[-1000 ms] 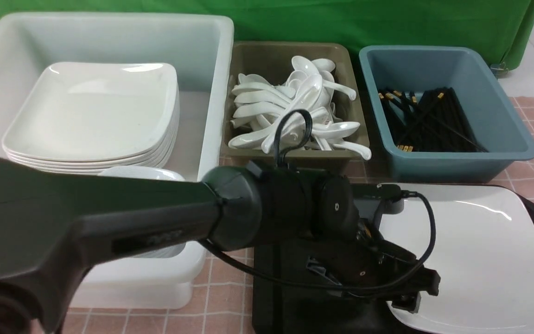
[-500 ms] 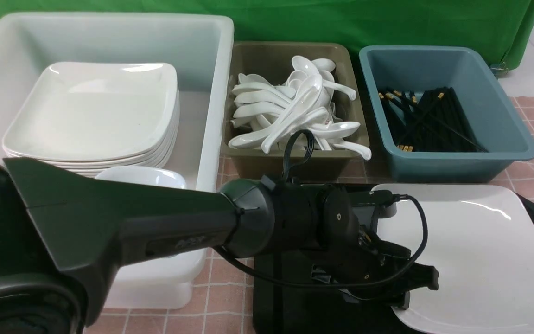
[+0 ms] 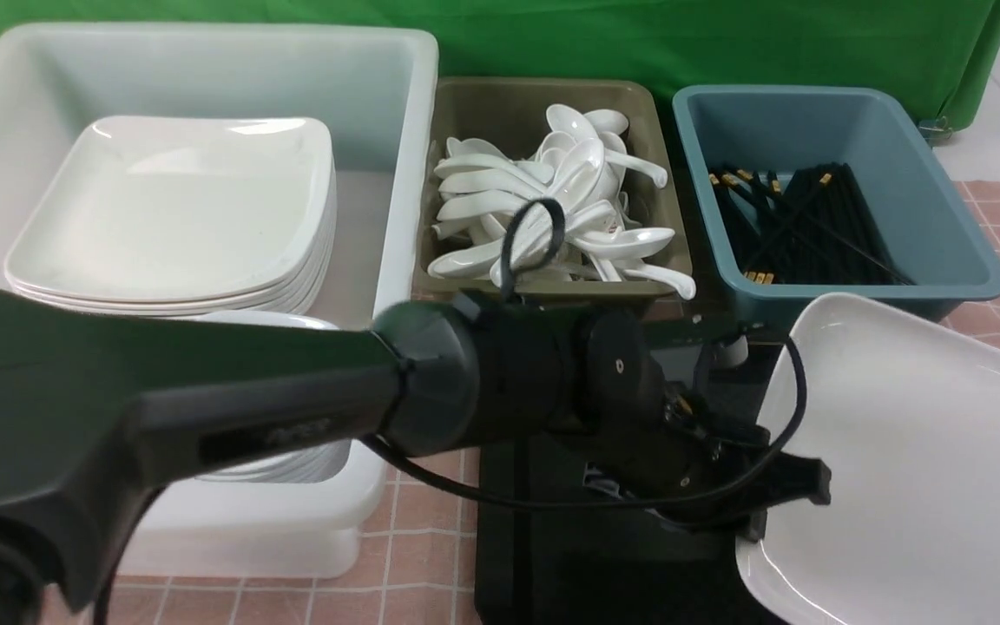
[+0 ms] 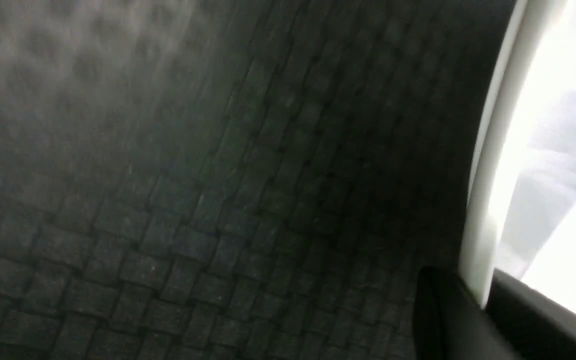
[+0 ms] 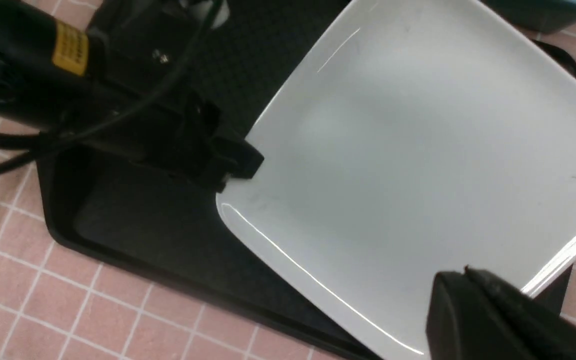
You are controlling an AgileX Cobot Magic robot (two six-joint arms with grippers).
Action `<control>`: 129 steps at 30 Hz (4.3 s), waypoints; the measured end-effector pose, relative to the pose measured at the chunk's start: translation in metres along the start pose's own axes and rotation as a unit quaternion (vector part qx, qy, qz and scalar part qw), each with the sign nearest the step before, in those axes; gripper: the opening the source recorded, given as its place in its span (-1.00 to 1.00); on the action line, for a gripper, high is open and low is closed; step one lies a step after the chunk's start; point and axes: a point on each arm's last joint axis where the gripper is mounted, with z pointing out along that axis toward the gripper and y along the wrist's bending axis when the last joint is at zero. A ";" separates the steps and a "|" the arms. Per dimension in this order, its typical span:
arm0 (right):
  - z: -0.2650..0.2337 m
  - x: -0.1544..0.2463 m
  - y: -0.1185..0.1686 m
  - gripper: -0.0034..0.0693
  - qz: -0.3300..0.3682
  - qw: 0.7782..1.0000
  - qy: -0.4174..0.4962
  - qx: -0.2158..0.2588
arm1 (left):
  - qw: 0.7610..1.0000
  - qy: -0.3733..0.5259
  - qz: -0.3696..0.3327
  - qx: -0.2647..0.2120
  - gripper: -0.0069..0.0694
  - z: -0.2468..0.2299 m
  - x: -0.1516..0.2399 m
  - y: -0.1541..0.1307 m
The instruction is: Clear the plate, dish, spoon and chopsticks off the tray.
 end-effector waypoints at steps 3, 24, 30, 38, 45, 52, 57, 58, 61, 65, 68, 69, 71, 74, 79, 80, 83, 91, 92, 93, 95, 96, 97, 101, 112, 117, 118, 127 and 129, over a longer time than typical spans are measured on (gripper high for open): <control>0.000 0.000 0.001 -0.82 0.001 1.000 -0.003 -0.006 | 1.000 -0.002 -0.003 -0.001 -0.78 -0.007 -0.005 0.004; -0.001 -0.008 0.008 -0.82 0.003 0.998 -0.042 -0.045 | 0.996 -0.020 0.072 -0.048 -0.80 -0.101 -0.034 0.011; -0.001 -0.008 0.009 -0.82 0.000 0.998 -0.044 -0.048 | 0.993 -0.018 0.100 -0.054 -0.78 -0.120 -0.042 -0.001; -0.001 -0.008 0.009 -0.82 -0.003 0.998 -0.044 -0.049 | 0.990 -0.026 0.117 -0.069 -0.78 -0.134 -0.049 -0.007; -0.002 -0.011 0.016 -0.82 -0.025 0.994 -0.064 -0.087 | 0.987 -0.050 0.139 -0.068 -0.77 -0.160 -0.063 -0.023; -0.011 -0.021 0.035 -0.82 -0.065 0.972 -0.127 -0.186 | 0.985 -0.098 0.125 -0.070 -0.77 -0.206 -0.092 -0.020; -0.035 -0.046 0.055 -0.82 -0.124 0.952 -0.170 -0.224 | 0.981 -0.152 0.090 -0.085 -0.77 -0.262 -0.123 0.012; -0.038 -0.052 0.060 -0.82 -0.134 0.948 -0.173 -0.233 | 0.980 -0.163 0.079 -0.086 -0.77 -0.273 -0.128 0.021; -0.040 -0.072 0.076 -0.82 -0.158 0.939 -0.165 -0.257 | 0.975 -0.198 0.043 -0.089 -0.77 -0.306 -0.139 0.051; -0.028 -0.095 0.097 -0.82 -0.181 0.940 -0.136 -0.255 | 0.967 -0.234 -0.008 -0.097 -0.77 -0.345 -0.145 0.101; -0.009 -0.116 0.120 -0.82 -0.201 0.945 -0.104 -0.235 | 0.955 -0.264 -0.059 -0.120 -0.77 -0.386 -0.139 0.155; -0.003 -0.121 0.129 -0.82 -0.206 0.945 -0.099 -0.233 | 0.949 -0.275 -0.075 -0.132 -0.77 -0.399 -0.135 0.172; 0.010 -0.134 0.146 -0.82 -0.212 0.944 -0.092 -0.237 | 0.933 -0.300 -0.112 -0.163 -0.77 -0.428 -0.123 0.206; 0.026 -0.150 0.163 -0.82 -0.213 0.942 -0.093 -0.243 | 0.910 -0.327 -0.161 -0.198 -0.77 -0.460 -0.105 0.247; 0.059 -0.182 0.183 -0.82 -0.194 0.942 -0.117 -0.246 | 0.896 -0.331 -0.212 -0.205 -0.76 -0.465 -0.094 0.311; 0.063 -0.186 0.184 -0.82 -0.190 0.943 -0.118 -0.247 | 0.899 -0.325 -0.217 -0.199 -0.76 -0.460 -0.096 0.319; 0.075 -0.194 0.188 -0.82 -0.178 0.945 -0.116 -0.247 | 0.910 -0.310 -0.222 -0.162 -0.76 -0.437 -0.104 0.341; 0.081 -0.197 0.191 -0.82 -0.175 0.946 -0.114 -0.248 | 0.922 -0.276 -0.246 -0.114 -0.76 -0.385 -0.119 0.382; 0.081 -0.198 0.191 -0.82 -0.175 0.946 -0.114 -0.248 | 0.924 -0.268 -0.251 -0.112 -0.76 -0.378 -0.118 0.389; 0.081 -0.198 0.191 -0.82 -0.175 0.946 -0.114 -0.248 | 0.924 -0.263 -0.255 -0.110 -0.77 -0.374 -0.118 0.393; 0.081 -0.198 0.191 -0.82 -0.173 0.946 -0.114 -0.248 | 0.927 -0.253 -0.256 -0.107 -0.76 -0.367 -0.118 0.397; 0.082 -0.198 0.191 -0.82 -0.173 0.947 -0.113 -0.248 | 0.930 -0.246 -0.252 -0.109 -0.74 -0.363 -0.119 0.399; 0.082 -0.198 0.191 -0.82 -0.170 0.947 -0.113 -0.248 | 0.933 -0.237 -0.247 -0.114 -0.70 -0.358 -0.119 0.401; 0.082 -0.198 0.191 -0.82 -0.164 0.948 -0.111 -0.249 | 0.938 -0.206 -0.234 -0.151 -0.38 -0.350 -0.118 0.401; 0.083 -0.192 0.190 -0.82 -0.171 0.950 -0.082 -0.249 | 0.922 -0.203 -0.244 -0.221 0.33 -0.374 -0.112 0.386; 0.072 -0.191 0.180 -0.82 -0.182 0.957 -0.089 -0.205 | 0.932 -0.232 -0.198 -0.197 -0.25 -0.396 -0.119 0.339; 0.063 -0.191 0.171 -0.82 -0.181 0.965 -0.100 -0.163 | 0.940 -0.238 -0.156 -0.187 -0.58 -0.401 -0.123 0.311; -0.036 -0.163 0.107 -0.82 -0.137 0.976 -0.163 0.034 | 0.938 -0.293 0.102 -0.153 -0.85 -0.430 -0.109 0.110; -0.063 -0.141 0.096 -0.82 -0.121 0.975 -0.182 0.034 | 0.924 -0.311 0.170 -0.143 -0.85 -0.442 -0.084 0.053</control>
